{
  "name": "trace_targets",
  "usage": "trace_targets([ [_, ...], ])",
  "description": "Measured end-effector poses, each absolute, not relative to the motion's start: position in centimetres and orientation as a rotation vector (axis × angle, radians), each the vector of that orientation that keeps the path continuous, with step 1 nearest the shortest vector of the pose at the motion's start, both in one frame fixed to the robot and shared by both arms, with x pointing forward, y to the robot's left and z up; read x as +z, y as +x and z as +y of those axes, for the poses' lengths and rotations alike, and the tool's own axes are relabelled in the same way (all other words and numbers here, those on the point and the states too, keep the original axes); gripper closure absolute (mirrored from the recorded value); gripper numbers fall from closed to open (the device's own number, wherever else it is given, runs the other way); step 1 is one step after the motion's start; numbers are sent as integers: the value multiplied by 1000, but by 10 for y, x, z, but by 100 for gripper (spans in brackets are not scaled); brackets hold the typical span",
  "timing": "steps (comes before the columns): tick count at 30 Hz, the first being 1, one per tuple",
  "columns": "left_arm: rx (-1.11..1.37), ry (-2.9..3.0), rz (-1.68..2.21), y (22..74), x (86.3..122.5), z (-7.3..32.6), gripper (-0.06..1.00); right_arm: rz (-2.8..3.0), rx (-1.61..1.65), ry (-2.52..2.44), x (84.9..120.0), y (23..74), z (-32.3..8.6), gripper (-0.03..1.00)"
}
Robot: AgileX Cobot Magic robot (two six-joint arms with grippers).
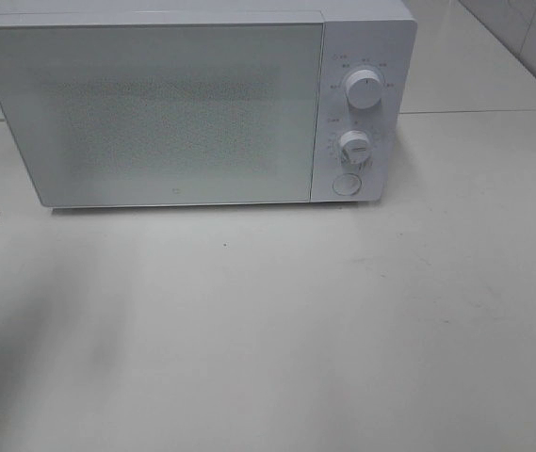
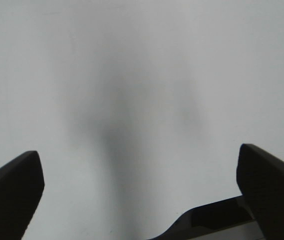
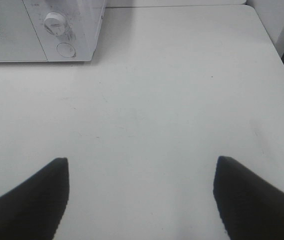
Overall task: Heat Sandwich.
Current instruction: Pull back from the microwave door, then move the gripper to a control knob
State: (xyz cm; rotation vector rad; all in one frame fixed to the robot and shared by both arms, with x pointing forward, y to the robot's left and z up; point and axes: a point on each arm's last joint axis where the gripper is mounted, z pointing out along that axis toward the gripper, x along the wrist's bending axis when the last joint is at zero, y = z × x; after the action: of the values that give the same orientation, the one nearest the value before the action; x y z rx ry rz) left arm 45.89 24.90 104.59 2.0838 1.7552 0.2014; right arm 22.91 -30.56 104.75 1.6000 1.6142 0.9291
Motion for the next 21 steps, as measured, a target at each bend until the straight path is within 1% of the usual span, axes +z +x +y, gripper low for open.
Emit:
trace_targets([
  [1,231,2063,1810,453,1051,260,-5,1614,929,1600,1047,229,-306,20],
  [4,267,2040,1862,447,1057,270,-5,1614,929,1600,1047,229,-306,20],
  [5,315,2022,1907,439,1063,281,-5,1614,929,1600,1047,229,-306,20],
  [9,389,2005,1939,425,1074,291,-5,1614,929,1600,1047,229,-306,20],
  [10,445,1983,1932,414,1083,296,-5,1614,929,1600,1047,229,-306,20],
  [12,473,1975,1924,410,1086,297,-5,1614,929,1600,1047,229,-306,20],
  [14,527,1933,1893,392,1093,298,-5,1614,929,1600,1047,229,-306,20],
  [17,546,1918,1878,380,1092,298,-5,1614,929,1600,1047,229,-306,20],
  [21,597,1879,1840,348,1085,299,-5,1614,929,1600,1047,229,-306,20],
])
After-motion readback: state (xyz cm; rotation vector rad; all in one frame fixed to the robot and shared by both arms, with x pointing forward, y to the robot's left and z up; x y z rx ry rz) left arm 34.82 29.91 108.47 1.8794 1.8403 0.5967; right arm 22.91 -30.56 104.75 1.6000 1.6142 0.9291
